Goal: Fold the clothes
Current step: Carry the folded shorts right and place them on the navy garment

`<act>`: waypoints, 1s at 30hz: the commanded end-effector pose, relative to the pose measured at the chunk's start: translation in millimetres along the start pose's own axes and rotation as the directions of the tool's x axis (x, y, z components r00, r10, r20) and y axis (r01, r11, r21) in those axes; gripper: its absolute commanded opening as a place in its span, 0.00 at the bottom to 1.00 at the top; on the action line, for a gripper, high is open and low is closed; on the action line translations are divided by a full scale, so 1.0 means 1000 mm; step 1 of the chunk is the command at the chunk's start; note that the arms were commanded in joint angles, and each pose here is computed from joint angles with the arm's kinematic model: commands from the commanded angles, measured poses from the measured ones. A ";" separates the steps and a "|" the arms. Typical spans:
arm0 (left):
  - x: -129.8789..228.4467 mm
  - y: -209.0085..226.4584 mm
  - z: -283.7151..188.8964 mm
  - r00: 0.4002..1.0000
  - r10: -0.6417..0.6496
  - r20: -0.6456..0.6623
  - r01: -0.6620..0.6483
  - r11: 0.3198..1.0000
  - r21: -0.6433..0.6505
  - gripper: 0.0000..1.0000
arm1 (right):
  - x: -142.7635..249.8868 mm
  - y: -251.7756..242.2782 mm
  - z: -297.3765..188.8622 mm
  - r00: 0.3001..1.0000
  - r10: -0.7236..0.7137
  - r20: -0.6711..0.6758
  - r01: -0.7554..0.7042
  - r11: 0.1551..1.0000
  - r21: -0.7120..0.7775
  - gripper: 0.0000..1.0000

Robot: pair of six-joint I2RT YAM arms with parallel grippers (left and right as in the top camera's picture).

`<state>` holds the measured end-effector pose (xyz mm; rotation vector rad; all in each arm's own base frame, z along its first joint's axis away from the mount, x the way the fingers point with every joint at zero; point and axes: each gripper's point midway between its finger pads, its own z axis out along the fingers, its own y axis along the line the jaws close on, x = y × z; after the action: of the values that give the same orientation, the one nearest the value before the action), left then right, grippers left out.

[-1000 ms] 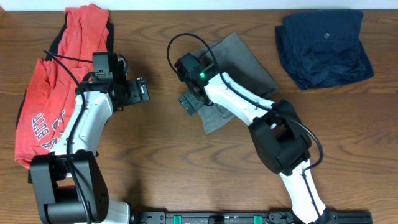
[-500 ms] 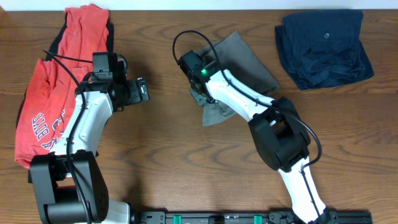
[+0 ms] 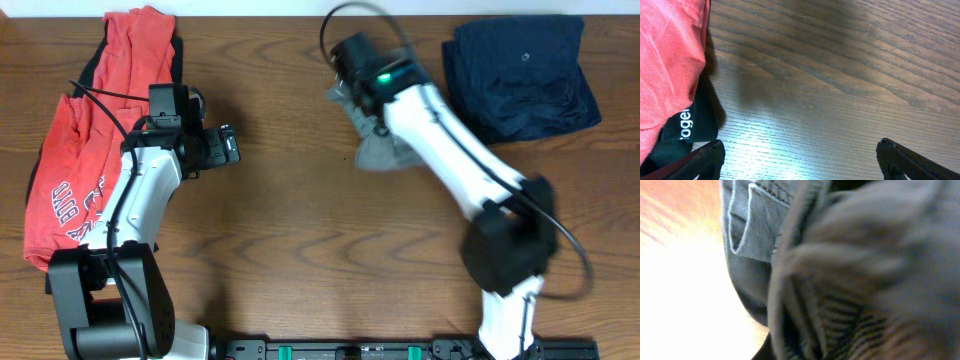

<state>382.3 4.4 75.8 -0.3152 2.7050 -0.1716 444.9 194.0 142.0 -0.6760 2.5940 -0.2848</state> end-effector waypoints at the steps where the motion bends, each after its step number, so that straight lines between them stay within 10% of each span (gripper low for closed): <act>1: -0.012 -0.001 -0.012 0.999 0.001 0.044 -0.001 1.000 -0.004 0.98 | -0.031 -0.055 -0.084 0.979 -0.042 0.200 0.020 0.994 0.111 0.01; 20: -0.012 -0.001 -0.012 0.999 0.001 0.044 -0.001 1.000 -0.004 0.98 | -0.028 -0.253 -0.148 0.885 -0.400 0.237 0.241 0.830 0.502 0.01; 26: -0.014 -0.001 -0.012 0.999 0.001 0.049 -0.001 1.000 -0.004 0.98 | -0.026 -0.275 -0.122 0.677 -0.663 0.320 0.501 0.733 0.460 0.01; 30: -0.013 -0.001 -0.012 0.999 0.001 0.048 -0.001 1.000 -0.004 0.98 | -0.025 -0.316 -0.101 0.667 -0.653 0.359 0.453 0.738 0.501 0.01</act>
<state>382.6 4.4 75.9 -0.3149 2.7039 -0.1716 534.4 -58.4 334.1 -1.0852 1.8492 -0.7235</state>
